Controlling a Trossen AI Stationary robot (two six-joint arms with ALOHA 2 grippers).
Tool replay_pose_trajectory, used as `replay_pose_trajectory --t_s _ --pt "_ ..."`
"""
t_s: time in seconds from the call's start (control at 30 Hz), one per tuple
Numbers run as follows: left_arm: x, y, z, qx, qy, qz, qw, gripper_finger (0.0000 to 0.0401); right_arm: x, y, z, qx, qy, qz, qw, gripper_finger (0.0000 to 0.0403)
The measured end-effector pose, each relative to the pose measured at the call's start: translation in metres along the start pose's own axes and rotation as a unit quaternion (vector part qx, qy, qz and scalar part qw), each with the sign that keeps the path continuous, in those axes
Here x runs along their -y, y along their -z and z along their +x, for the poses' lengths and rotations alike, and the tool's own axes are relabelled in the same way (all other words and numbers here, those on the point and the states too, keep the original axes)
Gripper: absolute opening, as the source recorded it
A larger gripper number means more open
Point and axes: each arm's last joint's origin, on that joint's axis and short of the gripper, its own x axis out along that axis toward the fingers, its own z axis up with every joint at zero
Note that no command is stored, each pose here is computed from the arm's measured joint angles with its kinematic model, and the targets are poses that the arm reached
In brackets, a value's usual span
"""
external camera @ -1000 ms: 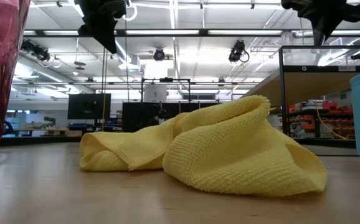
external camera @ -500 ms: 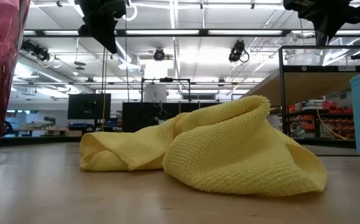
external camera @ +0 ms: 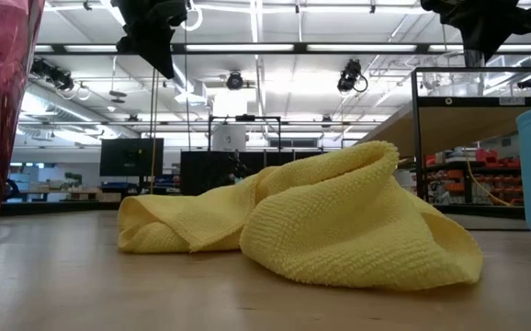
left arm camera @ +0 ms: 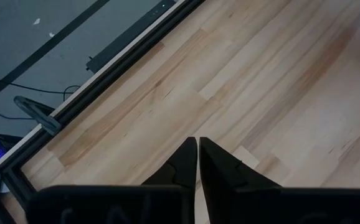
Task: Stack small to large cups/mugs on shelf
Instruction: Put the transparent mug on the shelf
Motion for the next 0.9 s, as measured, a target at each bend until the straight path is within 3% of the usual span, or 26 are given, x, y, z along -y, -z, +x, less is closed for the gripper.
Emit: replay_pose_trajectory --t_s 0.33,0.6,0.73,0.9 --pt "0.001 -0.002 0.000 0.007 0.009 -0.006 1.000 0.0036 0.005 0.006 -0.006 0.000 -0.020 -0.006 1.000 0.0073" --pt "0.015 -0.012 -0.003 0.045 0.125 -0.010 0.991 0.0036 0.017 0.012 -0.016 0.003 -0.056 -0.006 0.998 0.0072" --pt "0.038 -0.018 0.003 0.062 0.183 0.001 0.981 0.0043 0.025 0.014 -0.024 0.029 -0.077 -0.034 0.996 0.0071" --pt "0.086 -0.027 0.032 0.081 0.235 0.028 0.968 0.0048 0.036 0.012 -0.038 0.079 -0.108 -0.061 0.989 0.0066"
